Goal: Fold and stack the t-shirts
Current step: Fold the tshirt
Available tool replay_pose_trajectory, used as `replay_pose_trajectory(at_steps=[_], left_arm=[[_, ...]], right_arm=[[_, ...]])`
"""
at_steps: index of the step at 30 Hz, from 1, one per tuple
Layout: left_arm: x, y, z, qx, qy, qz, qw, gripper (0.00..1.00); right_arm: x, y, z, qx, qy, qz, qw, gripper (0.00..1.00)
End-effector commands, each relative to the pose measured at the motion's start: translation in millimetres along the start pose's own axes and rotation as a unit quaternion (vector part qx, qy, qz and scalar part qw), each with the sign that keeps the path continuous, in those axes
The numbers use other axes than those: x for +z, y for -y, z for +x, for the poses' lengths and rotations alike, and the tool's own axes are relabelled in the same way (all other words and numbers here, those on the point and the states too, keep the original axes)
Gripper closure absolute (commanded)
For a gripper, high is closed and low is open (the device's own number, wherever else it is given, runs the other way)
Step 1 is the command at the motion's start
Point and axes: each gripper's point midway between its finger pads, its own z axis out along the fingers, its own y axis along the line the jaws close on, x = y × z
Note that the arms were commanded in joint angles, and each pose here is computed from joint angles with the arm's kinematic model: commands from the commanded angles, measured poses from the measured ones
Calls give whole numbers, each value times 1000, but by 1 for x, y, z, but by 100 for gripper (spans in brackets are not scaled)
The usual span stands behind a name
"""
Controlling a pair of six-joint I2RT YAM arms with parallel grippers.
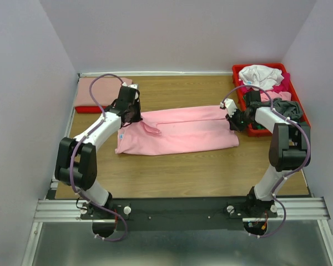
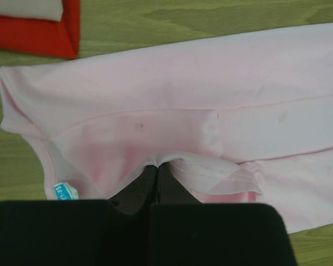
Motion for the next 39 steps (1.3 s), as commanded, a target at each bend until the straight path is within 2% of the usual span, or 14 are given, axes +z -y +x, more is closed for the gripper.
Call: replay_pose_trajectory(at_steps=[1, 8, 26, 39], left_arm=[[15, 19, -10, 47, -2, 58, 997, 100], [27, 19, -11, 82, -12, 60, 995, 100], [43, -7, 13, 78, -37, 3, 996, 100], [43, -10, 15, 83, -36, 2, 996, 100]], right_arm=[[5, 6, -2, 3, -3, 7, 1000, 100], [6, 4, 0, 4, -4, 6, 1000, 99], [-7, 7, -8, -5, 4, 24, 1000, 100], [-9, 8, -8, -4, 4, 28, 1000, 100]])
